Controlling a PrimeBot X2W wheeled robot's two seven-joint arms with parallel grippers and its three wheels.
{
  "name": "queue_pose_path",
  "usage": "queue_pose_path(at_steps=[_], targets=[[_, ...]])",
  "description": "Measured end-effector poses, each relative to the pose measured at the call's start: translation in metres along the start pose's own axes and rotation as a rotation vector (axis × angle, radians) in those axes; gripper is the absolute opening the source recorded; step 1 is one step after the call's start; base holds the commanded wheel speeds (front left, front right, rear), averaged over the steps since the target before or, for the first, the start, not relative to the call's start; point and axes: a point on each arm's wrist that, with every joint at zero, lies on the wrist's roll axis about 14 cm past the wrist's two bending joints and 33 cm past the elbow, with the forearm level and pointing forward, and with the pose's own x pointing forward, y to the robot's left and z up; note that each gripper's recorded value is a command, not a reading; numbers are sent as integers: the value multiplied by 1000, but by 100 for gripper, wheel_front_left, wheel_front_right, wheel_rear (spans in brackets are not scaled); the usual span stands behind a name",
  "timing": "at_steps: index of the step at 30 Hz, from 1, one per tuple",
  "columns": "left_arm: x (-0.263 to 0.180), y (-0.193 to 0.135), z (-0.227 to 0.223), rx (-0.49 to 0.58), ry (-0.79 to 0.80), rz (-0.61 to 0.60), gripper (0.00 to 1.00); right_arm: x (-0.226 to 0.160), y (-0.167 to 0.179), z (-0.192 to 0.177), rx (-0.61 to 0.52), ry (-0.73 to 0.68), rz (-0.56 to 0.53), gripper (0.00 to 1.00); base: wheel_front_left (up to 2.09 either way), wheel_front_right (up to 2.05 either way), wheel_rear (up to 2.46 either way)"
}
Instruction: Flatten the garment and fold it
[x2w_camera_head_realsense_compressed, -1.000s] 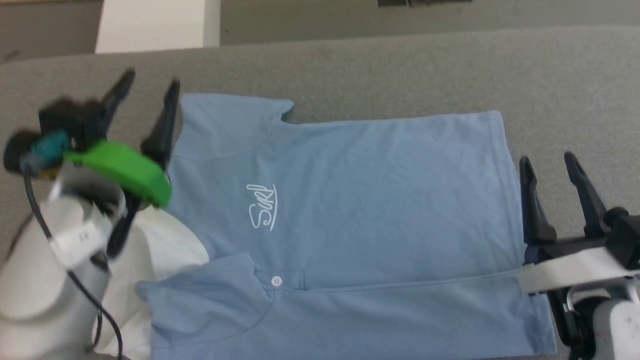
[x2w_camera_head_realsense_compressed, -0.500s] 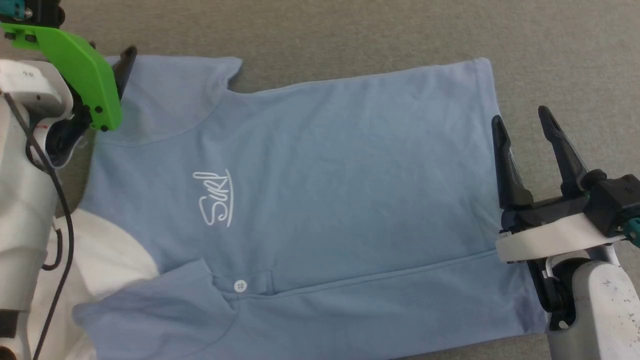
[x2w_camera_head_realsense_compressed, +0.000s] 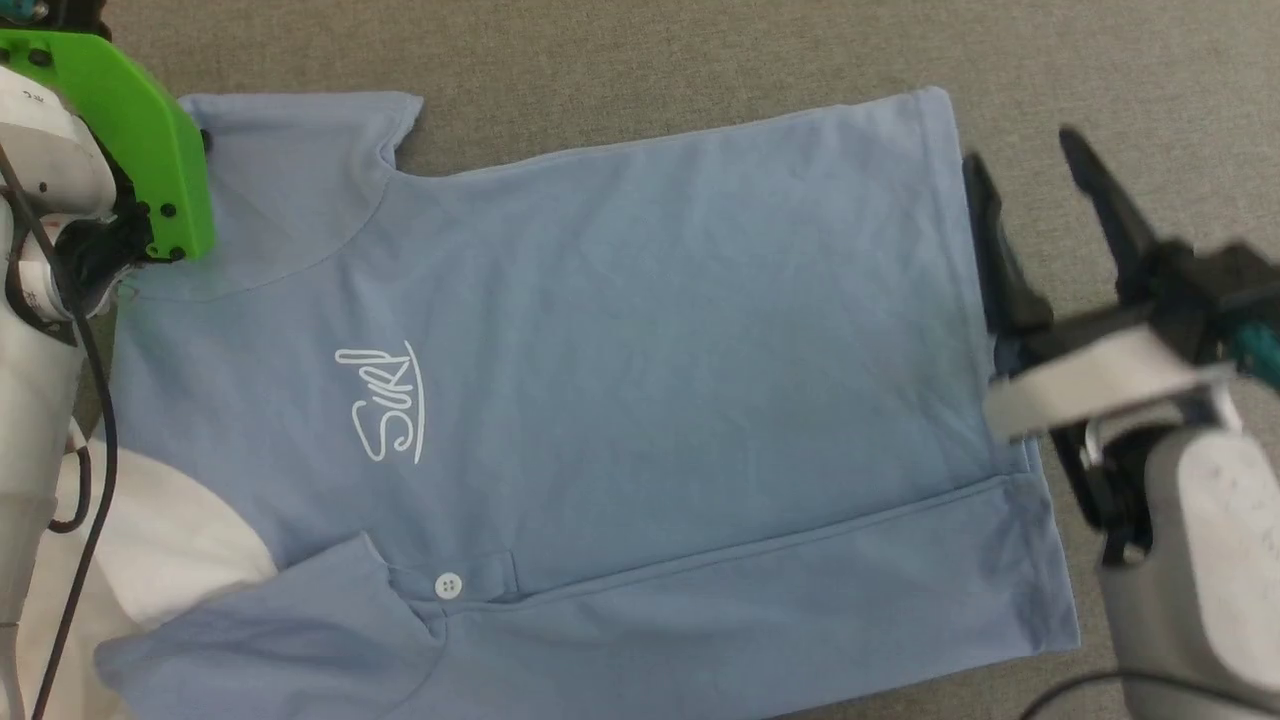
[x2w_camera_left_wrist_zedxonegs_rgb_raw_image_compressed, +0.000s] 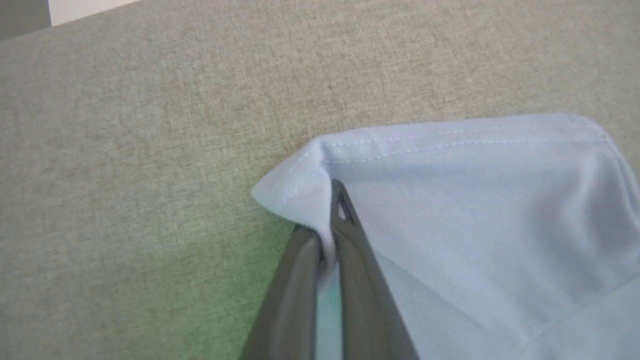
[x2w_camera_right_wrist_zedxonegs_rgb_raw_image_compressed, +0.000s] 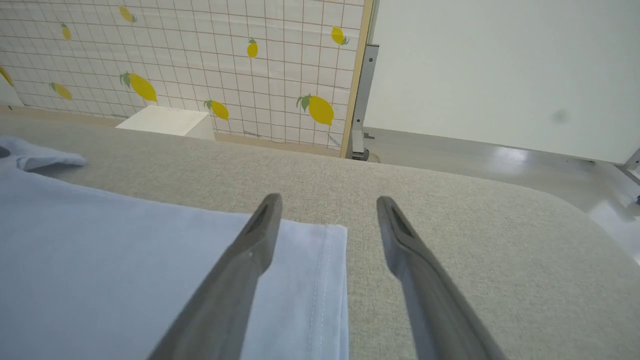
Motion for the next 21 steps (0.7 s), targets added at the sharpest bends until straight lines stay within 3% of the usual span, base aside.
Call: queue_pose_path(at_steps=[4,8,13,16,17,18,20,21], targets=[[0,0,0,2,-1,-2,0,35,-7,5,-14,49,6,100,0,0,0],[-1,1,-1,1,-8,-4,0,61,-12,-27,20,270,1,100,0,0,0],[-2,2,-4,-9,-18,-8,0,63,-12,-77,52,609,3,100,0,0,0],[-2,4,-5,-15,-26,-9,0,67,-7,-85,49,713,18,100,0,0,0],[-2,5,-6,-16,-28,-8,0,69,-6,-86,52,733,23,94,0,0,0],[-2,5,-6,-16,-28,-9,0,69,-5,-89,52,766,28,46,0,0,0],[-2,6,-7,-18,-30,-9,0,68,-4,-91,38,825,36,3,0,0,0],[-3,7,-8,-19,-30,-7,0,67,-3,-91,31,852,41,0,0,0,0]])
